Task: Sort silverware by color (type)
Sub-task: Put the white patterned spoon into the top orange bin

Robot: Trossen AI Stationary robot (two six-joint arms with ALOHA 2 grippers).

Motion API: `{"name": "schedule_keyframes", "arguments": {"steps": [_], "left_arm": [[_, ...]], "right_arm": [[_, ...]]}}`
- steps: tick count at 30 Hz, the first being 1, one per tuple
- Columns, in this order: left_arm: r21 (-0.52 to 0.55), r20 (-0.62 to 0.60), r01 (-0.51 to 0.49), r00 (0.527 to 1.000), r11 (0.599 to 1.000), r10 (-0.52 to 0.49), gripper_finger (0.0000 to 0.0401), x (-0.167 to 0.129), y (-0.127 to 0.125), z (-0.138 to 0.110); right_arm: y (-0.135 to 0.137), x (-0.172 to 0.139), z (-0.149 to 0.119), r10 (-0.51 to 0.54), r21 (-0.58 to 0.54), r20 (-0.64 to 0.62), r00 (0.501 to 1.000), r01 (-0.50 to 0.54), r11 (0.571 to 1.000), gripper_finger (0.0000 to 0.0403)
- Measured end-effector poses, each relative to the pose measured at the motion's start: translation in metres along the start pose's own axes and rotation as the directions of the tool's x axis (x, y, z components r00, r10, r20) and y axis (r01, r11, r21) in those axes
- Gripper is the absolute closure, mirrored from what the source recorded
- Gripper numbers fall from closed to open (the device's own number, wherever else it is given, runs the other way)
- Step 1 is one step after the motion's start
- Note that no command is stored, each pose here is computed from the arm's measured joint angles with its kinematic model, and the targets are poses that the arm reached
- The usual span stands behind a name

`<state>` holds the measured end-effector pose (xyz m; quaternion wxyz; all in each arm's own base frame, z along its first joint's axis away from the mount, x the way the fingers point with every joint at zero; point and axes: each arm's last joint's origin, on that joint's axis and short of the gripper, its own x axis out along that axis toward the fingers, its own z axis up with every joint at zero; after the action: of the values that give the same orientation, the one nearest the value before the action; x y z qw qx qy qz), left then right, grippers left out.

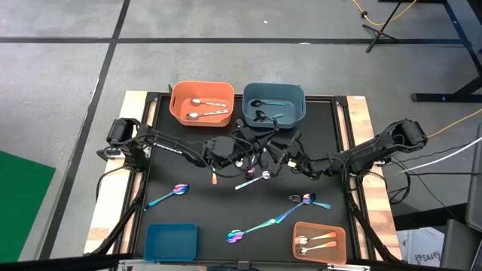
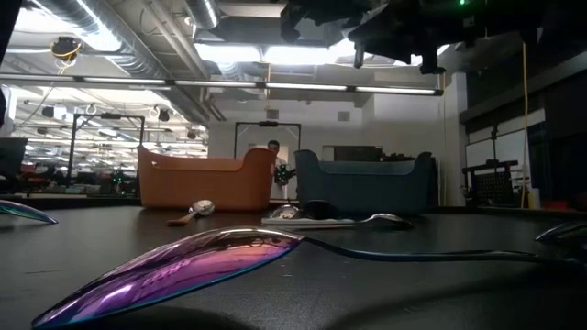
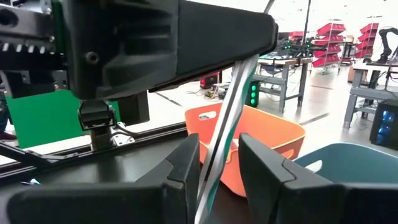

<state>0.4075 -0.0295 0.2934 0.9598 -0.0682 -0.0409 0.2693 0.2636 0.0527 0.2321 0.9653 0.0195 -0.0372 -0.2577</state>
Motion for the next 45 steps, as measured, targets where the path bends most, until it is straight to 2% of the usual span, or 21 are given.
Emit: {"name": "schedule_keyframes", "arguments": {"steps": [5, 13, 18, 30, 36, 39, 42, 45], "left_arm": [[0.000, 0.000, 0.000, 1.000, 1.000, 0.000, 0.0392, 0.000, 0.000, 0.000], [0.007, 0.001, -0.009, 1.000, 1.000, 0.009, 0.0392, 0.000, 0.000, 0.000], [0.005, 0.000, -0.006, 1.000, 1.000, 0.006, 0.0383, 0.000, 0.000, 0.000], [0.003, -0.007, 0.003, 1.000, 1.000, -0.003, 0.0342, -0.002, 0.000, 0.003], [0.079, -0.101, 0.004, 0.995, 0.997, 0.004, 0.0322, -0.021, 0.009, 0.027], [0.137, -0.175, 0.017, 0.985, 0.990, 0.008, 0.0318, -0.038, 0.014, 0.040], [0.190, -0.251, 0.046, 0.968, 0.981, 0.003, 0.0318, -0.059, 0.020, 0.053], [0.210, -0.308, 0.063, 0.951, 0.976, 0.004, 0.0317, -0.081, 0.027, 0.065]], "right_arm": [[0.000, 0.000, 0.000, -0.002, 0.000, 0.000, 1.000, 0.002, 1.000, 0.0314], [-0.001, 0.000, 0.000, -0.017, 0.005, 0.000, 1.000, 0.017, 1.000, 0.0392], [0.000, 0.000, 0.000, -0.013, 0.000, -0.002, 1.000, 0.013, 1.000, 0.0383], [0.000, 0.000, 0.000, 0.004, -0.021, -0.005, 1.000, -0.004, 1.000, 0.0397], [0.001, 0.001, 0.001, 0.005, -0.047, -0.010, 1.000, -0.006, 0.999, 0.0398], [0.006, 0.006, 0.008, 0.008, -0.107, -0.032, 0.999, -0.011, 0.994, 0.0399], [0.012, 0.016, 0.018, 0.011, -0.177, -0.091, 0.996, -0.027, 0.984, 0.0399], [0.013, 0.030, 0.033, 0.045, -0.231, -0.174, 0.984, -0.086, 0.969, 0.0399]]}}
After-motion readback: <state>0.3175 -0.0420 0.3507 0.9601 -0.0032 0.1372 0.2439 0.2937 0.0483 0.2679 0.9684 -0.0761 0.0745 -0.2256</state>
